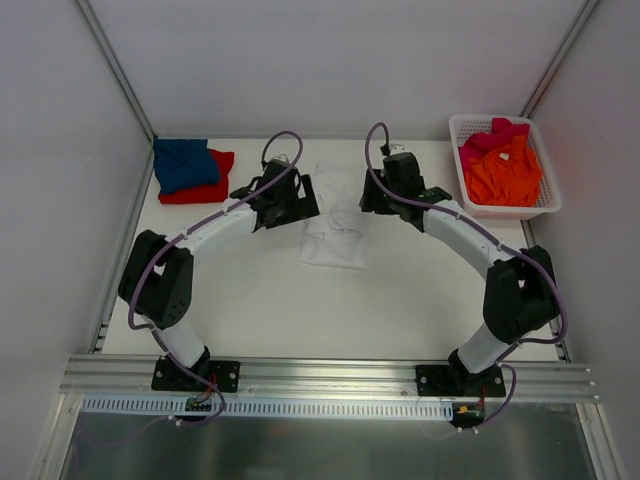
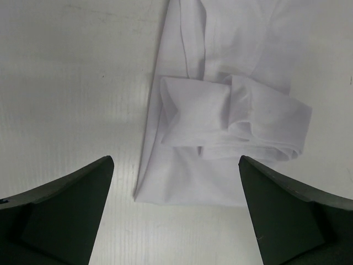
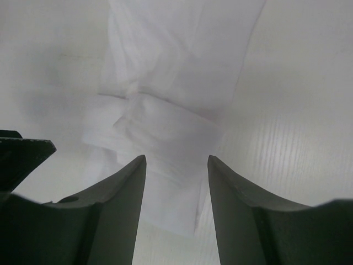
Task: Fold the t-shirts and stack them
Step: Fold the tshirt
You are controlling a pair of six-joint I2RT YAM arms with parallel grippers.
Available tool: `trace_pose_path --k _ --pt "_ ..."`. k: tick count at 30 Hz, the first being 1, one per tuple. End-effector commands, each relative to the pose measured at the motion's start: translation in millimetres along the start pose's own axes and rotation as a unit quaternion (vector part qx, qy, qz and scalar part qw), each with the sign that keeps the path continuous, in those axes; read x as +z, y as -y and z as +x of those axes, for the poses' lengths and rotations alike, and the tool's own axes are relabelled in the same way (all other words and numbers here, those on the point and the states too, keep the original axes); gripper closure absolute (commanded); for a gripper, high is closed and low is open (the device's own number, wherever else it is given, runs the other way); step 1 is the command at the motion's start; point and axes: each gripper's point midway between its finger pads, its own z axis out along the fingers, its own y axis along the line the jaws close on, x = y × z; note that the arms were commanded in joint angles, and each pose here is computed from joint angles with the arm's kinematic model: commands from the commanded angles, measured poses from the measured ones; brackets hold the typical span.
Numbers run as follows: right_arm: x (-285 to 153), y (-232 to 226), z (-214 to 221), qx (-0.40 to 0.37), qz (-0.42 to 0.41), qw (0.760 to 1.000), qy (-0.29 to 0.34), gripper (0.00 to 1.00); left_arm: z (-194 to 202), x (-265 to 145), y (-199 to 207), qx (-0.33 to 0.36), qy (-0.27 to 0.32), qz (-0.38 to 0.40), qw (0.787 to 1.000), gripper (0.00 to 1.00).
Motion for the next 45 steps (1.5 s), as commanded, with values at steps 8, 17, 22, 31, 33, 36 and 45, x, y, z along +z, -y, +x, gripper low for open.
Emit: trace_pose_path --k 8,17,22,31,33,36,45 --pt "-4 -39 80 -0.006 -0.033 0.997 -0.062 0.48 48 -10 -28 -0.028 -0.031 -0.028 0.999 0.01" --pt "2 -41 92 -0.005 -0.034 0.997 -0.075 0.48 69 8 -33 -0.021 -0.058 -0.046 0.997 0.01" --pt "10 -41 102 -0.001 -0.036 0.996 -0.086 0.49 82 16 -38 -0.017 -0.075 -0.057 0.995 0.01" --pt "23 -42 110 -0.004 -0.037 0.994 -0.098 0.49 88 22 -40 -0.011 -0.087 -0.061 0.994 0.01" --pt "28 -41 112 -0.005 -0.034 0.994 -0.101 0.49 90 23 -42 -0.011 -0.091 -0.064 0.994 0.01" --pt "35 -42 114 -0.006 -0.035 0.994 -0.105 0.49 95 24 -45 -0.01 -0.099 -0.071 0.993 0.01" --pt "46 -48 107 -0.009 -0.04 0.994 -0.101 0.49 102 27 -50 -0.008 -0.111 -0.079 0.991 0.01"
